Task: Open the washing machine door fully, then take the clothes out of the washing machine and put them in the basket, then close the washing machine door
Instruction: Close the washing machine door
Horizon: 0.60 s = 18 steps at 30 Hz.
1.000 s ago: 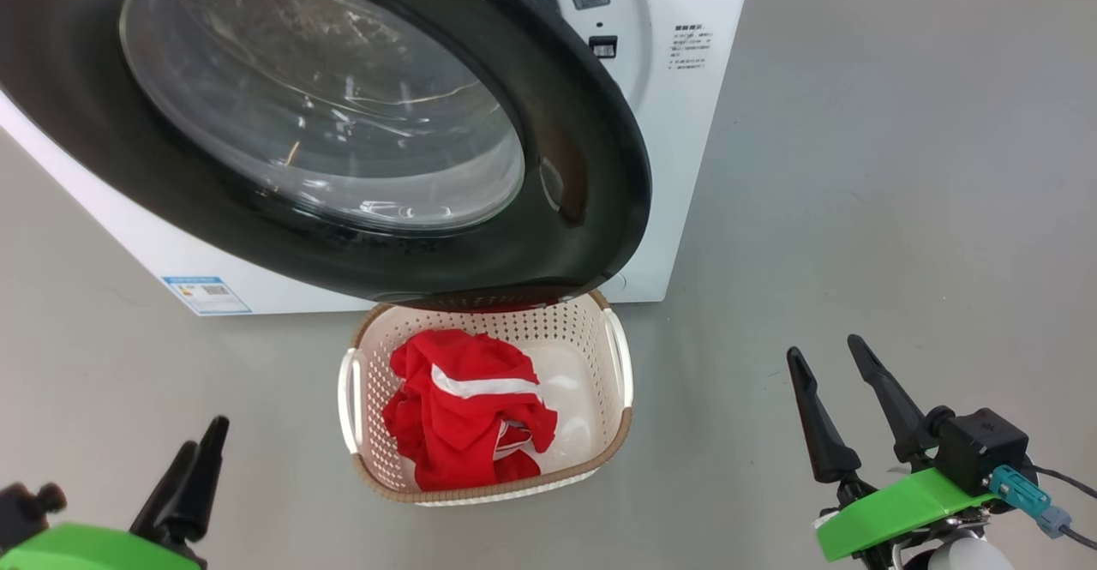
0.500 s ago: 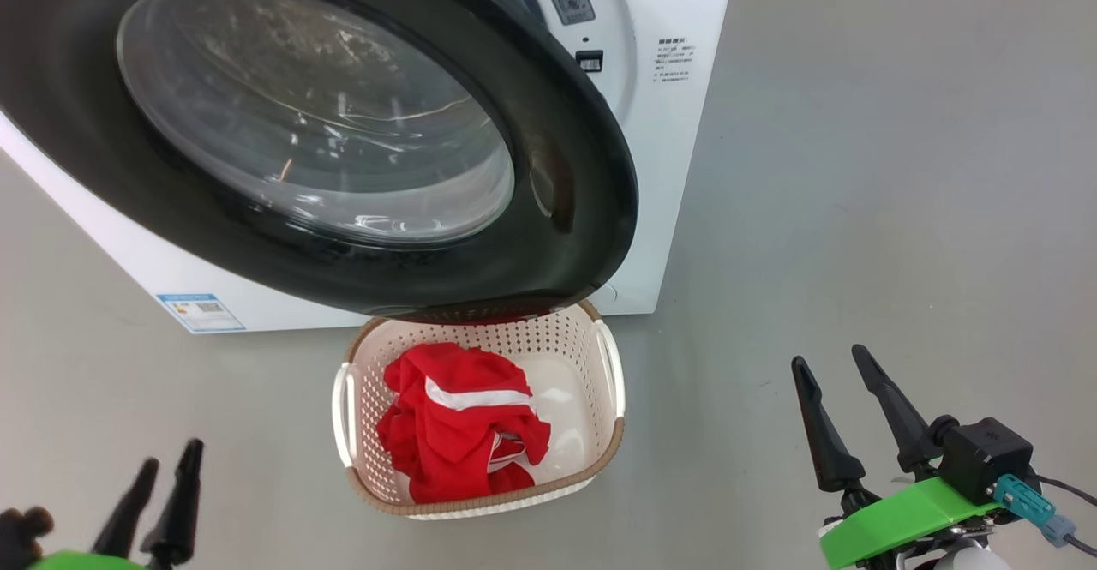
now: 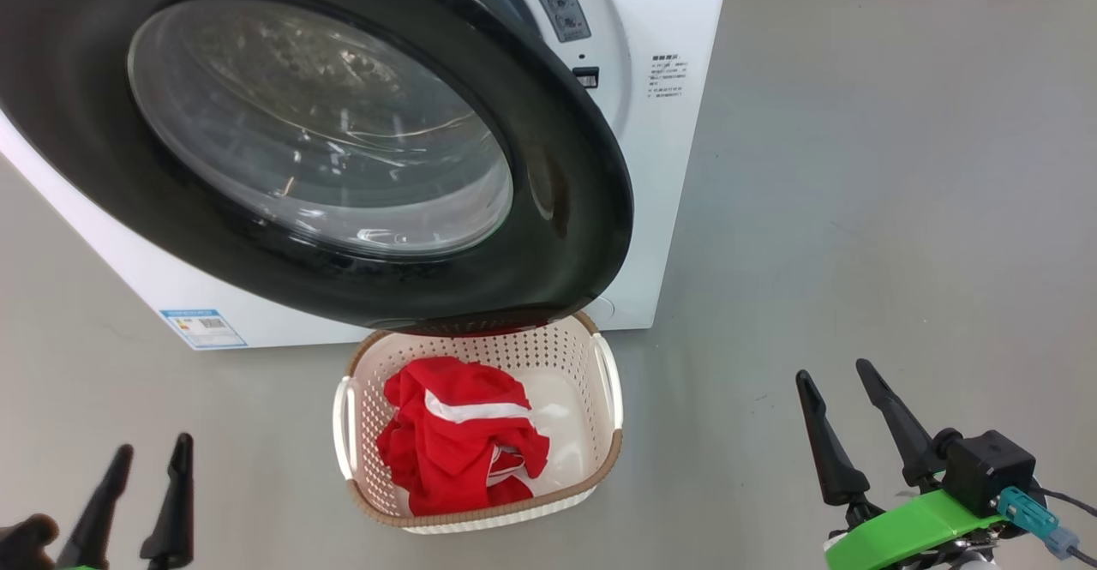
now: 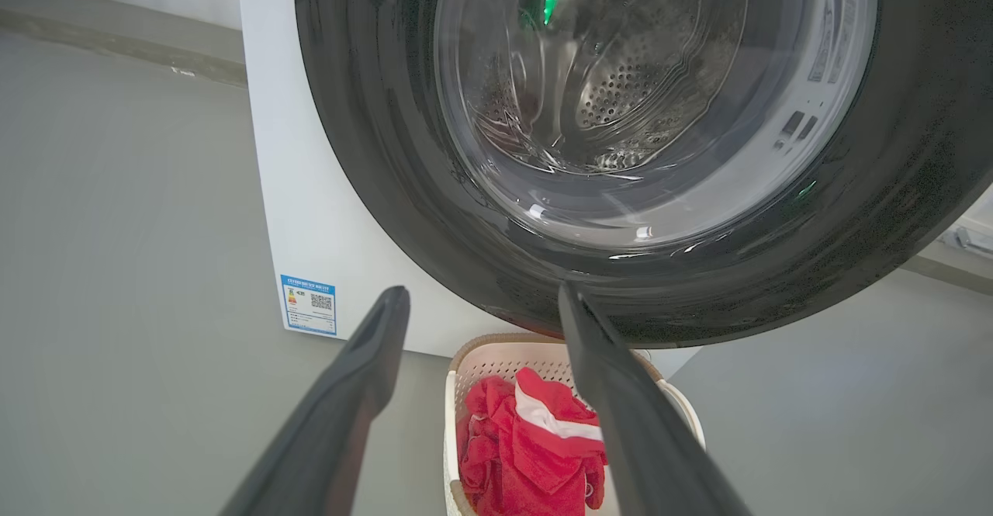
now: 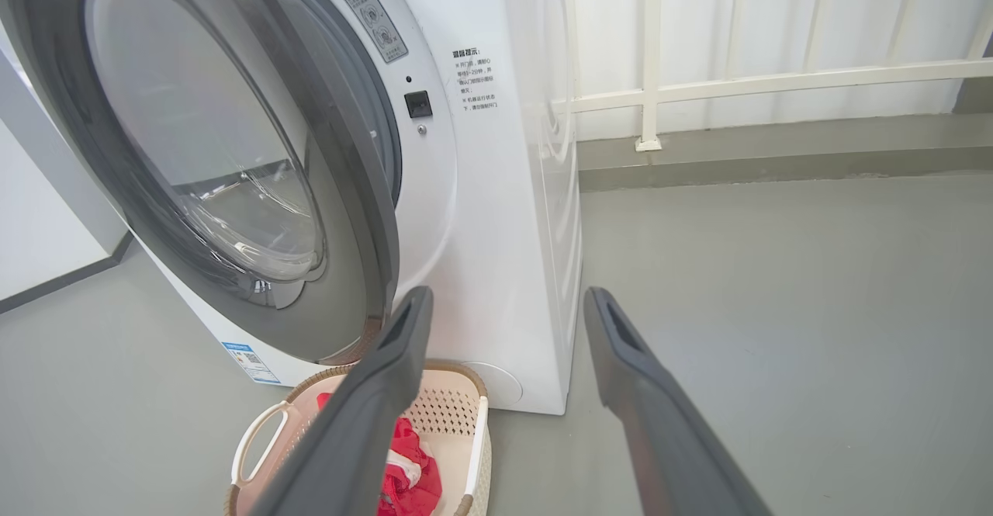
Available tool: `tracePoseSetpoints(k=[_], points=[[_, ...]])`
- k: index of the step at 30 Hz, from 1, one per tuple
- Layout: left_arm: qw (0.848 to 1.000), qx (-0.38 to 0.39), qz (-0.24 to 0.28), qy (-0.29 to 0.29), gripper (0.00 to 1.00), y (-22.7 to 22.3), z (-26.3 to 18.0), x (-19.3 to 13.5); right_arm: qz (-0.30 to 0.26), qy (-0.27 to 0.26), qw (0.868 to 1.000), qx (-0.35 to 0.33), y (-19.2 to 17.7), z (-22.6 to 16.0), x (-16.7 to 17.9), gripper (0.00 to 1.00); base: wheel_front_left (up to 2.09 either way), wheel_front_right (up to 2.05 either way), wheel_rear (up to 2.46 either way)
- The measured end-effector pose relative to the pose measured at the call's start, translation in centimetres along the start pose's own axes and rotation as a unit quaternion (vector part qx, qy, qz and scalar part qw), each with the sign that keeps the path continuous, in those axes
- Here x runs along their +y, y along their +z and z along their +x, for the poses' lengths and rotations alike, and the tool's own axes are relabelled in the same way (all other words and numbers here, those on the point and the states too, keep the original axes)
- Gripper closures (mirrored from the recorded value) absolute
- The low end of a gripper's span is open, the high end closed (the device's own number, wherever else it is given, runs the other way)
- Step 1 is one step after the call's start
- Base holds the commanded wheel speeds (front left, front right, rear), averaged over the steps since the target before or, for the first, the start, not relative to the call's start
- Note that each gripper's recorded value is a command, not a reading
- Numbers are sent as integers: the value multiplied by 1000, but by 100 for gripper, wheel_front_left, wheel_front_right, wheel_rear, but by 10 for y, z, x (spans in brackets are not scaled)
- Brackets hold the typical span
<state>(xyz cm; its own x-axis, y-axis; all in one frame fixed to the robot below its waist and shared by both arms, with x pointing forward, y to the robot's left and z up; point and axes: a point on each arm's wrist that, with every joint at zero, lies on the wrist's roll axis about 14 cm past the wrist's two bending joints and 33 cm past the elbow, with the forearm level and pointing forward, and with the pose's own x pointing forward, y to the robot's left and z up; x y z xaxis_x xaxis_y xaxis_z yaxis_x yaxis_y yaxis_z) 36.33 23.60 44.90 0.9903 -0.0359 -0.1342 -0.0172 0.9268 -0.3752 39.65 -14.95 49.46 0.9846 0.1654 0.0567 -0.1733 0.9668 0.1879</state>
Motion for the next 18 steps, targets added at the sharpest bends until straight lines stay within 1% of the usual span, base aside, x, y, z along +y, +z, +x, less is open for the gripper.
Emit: tracePoseSetpoints(k=[3,5,10,18], points=[[999,-23,24,6,0,11,0,0,-1,0,1000,0,1,-2,0,0,0,0,0],[998,-28,52,2,0,13,-1,-2,-1,-1,1000,3,-2,-4,-1,0,0,0,0],[997,-41,67,6,0,17,-2,-5,-1,-2,1000,3,-2,-5,-1,0,0,0,0],[994,-40,99,13,0,15,-5,-4,-2,-3,1000,1,0,-6,-2,0,0,0,0]])
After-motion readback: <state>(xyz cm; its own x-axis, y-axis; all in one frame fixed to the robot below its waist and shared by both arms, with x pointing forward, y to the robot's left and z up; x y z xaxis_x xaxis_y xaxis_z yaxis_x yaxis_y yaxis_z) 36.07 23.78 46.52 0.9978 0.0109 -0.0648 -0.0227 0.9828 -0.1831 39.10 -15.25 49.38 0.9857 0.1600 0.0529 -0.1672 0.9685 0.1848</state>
